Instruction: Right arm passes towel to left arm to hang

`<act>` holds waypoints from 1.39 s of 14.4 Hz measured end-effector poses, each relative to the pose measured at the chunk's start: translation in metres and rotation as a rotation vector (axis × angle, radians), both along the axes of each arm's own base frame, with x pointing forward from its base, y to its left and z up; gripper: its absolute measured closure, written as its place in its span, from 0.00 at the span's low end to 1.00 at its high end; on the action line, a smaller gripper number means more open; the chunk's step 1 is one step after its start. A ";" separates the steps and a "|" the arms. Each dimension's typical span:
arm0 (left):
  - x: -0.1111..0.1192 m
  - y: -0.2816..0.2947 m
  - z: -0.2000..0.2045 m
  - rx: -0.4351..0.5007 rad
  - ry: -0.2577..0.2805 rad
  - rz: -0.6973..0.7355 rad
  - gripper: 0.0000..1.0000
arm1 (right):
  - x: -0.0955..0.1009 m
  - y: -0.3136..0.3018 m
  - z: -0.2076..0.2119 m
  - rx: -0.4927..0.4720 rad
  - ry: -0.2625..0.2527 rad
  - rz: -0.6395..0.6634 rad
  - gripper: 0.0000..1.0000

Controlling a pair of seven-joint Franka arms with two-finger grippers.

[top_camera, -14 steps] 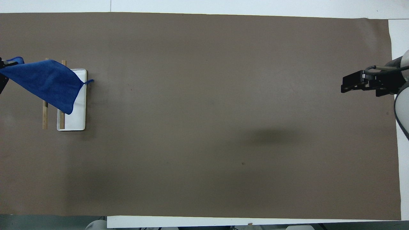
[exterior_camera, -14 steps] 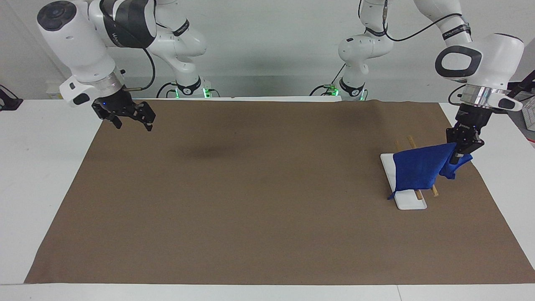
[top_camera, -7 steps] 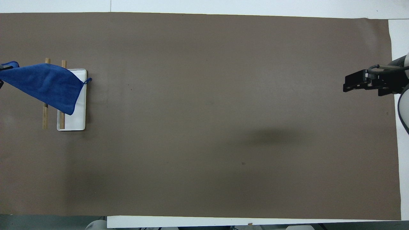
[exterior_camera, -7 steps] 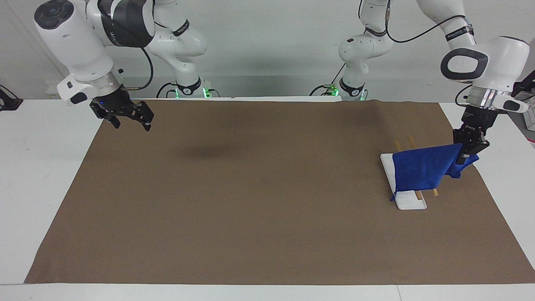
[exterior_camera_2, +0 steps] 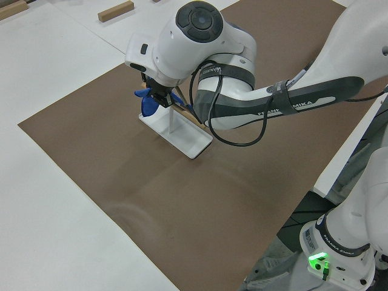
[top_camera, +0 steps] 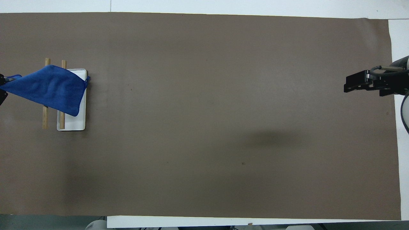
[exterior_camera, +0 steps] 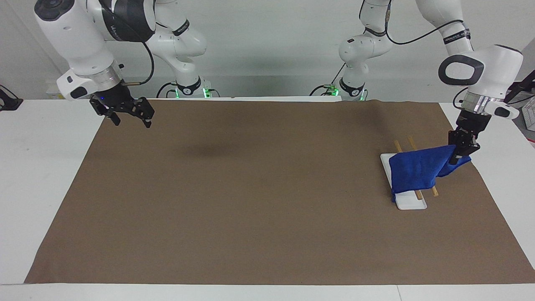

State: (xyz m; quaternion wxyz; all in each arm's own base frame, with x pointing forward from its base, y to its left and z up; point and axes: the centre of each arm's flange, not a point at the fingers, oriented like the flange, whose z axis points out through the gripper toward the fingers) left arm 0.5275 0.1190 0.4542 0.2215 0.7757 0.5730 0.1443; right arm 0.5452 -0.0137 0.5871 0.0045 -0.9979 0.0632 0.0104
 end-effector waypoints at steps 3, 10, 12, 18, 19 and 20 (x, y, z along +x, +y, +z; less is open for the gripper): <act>-0.001 0.005 0.000 0.002 0.000 0.006 0.70 | 0.000 -0.001 0.000 0.000 0.000 -0.001 0.00; 0.014 0.021 0.033 0.102 -0.001 -0.058 0.00 | 0.000 -0.001 0.000 0.000 0.000 -0.001 0.00; 0.026 0.026 0.052 0.130 0.037 -0.107 0.00 | 0.000 -0.001 0.000 0.000 0.000 -0.001 0.00; 0.048 0.010 0.119 0.312 0.185 -0.294 0.00 | 0.000 -0.001 0.000 0.000 0.000 -0.001 0.00; 0.050 -0.008 0.124 0.316 0.209 -0.342 0.00 | 0.000 -0.001 0.000 0.000 0.000 -0.001 0.00; 0.049 -0.029 0.128 0.322 0.242 -0.414 0.00 | 0.000 -0.001 0.000 0.000 0.000 -0.001 0.00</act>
